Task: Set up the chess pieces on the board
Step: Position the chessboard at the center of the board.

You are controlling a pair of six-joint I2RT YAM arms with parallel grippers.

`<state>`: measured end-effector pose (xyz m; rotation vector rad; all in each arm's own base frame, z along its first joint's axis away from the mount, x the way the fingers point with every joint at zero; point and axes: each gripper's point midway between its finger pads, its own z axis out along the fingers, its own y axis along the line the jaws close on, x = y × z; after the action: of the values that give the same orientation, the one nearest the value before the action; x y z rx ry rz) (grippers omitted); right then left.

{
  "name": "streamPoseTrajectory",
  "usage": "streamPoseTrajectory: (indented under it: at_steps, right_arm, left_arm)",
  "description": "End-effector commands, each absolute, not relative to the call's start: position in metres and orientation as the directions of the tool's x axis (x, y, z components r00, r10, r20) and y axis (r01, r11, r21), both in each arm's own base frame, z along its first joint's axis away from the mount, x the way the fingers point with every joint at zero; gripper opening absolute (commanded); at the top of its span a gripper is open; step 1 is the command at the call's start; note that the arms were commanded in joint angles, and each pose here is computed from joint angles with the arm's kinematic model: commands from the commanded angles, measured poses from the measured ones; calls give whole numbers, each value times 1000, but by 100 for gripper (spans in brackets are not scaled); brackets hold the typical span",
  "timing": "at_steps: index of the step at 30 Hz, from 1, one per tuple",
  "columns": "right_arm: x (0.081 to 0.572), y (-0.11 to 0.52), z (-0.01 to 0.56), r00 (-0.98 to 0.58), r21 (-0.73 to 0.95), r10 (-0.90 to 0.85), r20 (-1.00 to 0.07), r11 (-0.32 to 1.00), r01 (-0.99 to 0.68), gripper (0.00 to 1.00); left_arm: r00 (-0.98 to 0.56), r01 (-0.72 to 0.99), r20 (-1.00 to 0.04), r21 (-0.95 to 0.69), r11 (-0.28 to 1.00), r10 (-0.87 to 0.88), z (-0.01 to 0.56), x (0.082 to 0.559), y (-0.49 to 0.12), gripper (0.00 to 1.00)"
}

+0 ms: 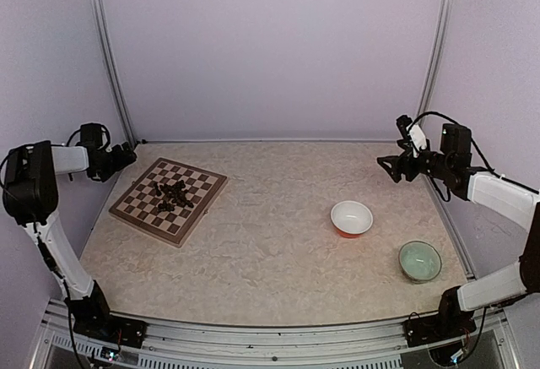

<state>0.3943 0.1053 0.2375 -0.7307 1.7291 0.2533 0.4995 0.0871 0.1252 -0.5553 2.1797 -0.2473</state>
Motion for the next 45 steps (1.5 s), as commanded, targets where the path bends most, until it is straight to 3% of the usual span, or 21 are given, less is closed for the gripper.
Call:
streamPoseTrajectory:
  at_steps: [1,18,30,37,45]
  right_arm:
    - [380,121,236,-94,-201,-345,-934,723,-661,94]
    - [367,129,240,-55,-218,-360,-931,671,-708,92]
    - [359,134,248,-29,-227,-363,-931,641,-733,90]
    - [358,137,246,-29,-218,-359,-933,626,-749,90]
    - [358,140,236,-64,-179,-355,-933,609,-772,89]
  left_arm:
    - [-583,-279,-646,-412,868,-493,109,504,81,99]
    - [-727,-333,-541,-259,907,-422,45,483,62,99]
    - [-825,-253,-434,-289,923,-362,32,456,7,98]
    - [-892,-237,-307,-309,921,-333,10,410,-32,94]
    - [-928,-153,-272,-344,927,-254,13,350,-92,92]
